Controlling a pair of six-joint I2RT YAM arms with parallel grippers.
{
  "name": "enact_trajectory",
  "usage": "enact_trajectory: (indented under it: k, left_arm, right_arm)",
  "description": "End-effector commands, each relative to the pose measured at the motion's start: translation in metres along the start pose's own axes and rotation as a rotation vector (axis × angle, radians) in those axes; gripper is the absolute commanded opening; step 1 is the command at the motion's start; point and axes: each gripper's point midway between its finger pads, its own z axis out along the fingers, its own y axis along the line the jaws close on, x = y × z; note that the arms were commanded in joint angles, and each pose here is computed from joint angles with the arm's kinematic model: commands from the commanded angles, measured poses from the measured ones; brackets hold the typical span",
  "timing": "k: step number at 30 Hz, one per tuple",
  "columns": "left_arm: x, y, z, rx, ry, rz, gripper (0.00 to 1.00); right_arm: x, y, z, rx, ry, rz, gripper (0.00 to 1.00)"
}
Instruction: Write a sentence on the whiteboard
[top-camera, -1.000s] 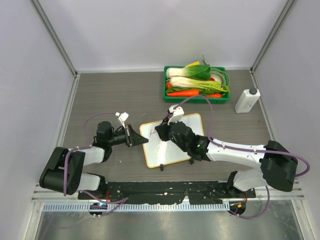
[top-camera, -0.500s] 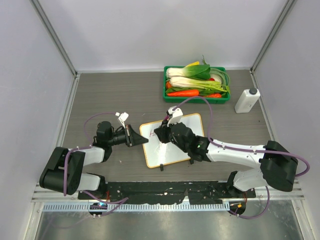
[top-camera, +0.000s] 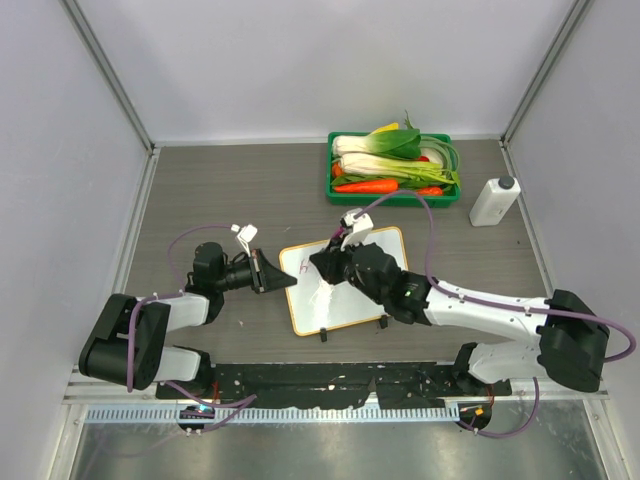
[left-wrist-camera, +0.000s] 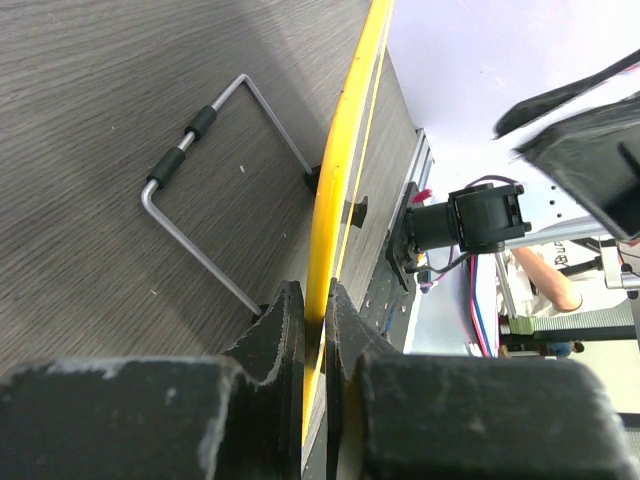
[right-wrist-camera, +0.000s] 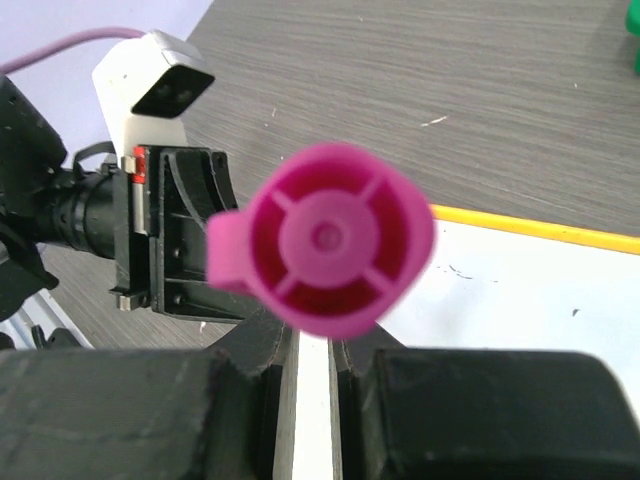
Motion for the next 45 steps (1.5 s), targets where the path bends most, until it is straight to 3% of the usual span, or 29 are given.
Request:
enact_trajectory:
  k: [1,18,33,45]
  left_arm:
    - [-0.003,0.015,0.002,-0.069,-0.020,-0.017,0.00]
    - [-0.003,0.015,0.002,-0.069,-0.023,-0.013,0.00]
    - [-0.004,0.015,0.002,-0.070,-0.023,-0.013,0.00]
    - [-0.004,0.016,0.002,-0.071,-0.022,-0.014,0.00]
  right_arm:
    - [-0.025,0.003,-0.008,-0.010,-0.084,0.006,0.01]
    - [-0.006,-0.025,0.011,0.102,-0.043,0.000,0.02]
    - [0.017,-0.032,0.005,0.100,0.034,-0.015,0.02]
    - [0.011,-0.045,0.001,0.167,-0.003,-0.013,0.01]
